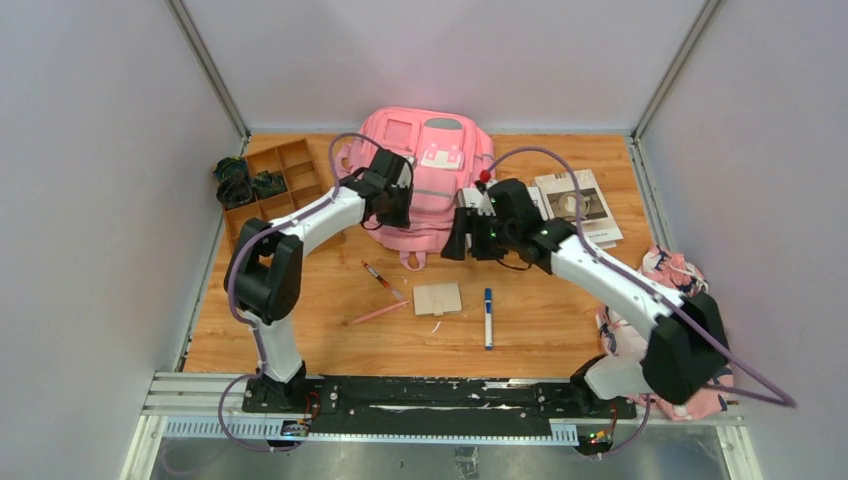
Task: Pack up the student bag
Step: Adjust the student bag at the center of the board.
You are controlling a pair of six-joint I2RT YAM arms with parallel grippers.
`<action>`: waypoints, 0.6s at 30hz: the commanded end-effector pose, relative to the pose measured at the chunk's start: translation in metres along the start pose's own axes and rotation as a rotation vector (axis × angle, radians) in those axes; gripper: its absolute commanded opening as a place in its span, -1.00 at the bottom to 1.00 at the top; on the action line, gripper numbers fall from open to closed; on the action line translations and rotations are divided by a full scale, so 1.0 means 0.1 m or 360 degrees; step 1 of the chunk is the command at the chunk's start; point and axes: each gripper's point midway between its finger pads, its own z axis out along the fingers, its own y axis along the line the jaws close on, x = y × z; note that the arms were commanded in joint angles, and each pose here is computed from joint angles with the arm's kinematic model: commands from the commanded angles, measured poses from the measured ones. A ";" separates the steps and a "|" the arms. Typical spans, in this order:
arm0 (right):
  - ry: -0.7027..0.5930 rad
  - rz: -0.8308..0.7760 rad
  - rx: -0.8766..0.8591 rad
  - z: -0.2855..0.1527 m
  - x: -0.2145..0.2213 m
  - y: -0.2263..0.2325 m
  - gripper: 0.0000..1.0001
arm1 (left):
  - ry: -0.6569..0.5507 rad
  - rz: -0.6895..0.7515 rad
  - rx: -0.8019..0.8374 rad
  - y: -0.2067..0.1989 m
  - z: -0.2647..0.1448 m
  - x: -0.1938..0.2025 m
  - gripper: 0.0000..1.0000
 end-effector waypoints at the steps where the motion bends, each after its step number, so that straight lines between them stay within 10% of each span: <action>1: 0.0209 -0.0043 -0.0359 0.34 0.04 0.46 0.49 | -0.0178 -0.0002 0.0089 -0.17 -0.46 -0.29 -1.00; 10: 0.0189 0.0099 0.0131 0.71 0.02 -0.19 0.49 | -0.0307 -0.0057 0.0212 -0.33 -0.86 -0.46 -1.00; 18: -0.0067 0.0124 0.0358 0.09 -0.11 -0.52 0.57 | -0.0447 -0.0073 0.0350 -0.52 -1.19 -0.68 -1.00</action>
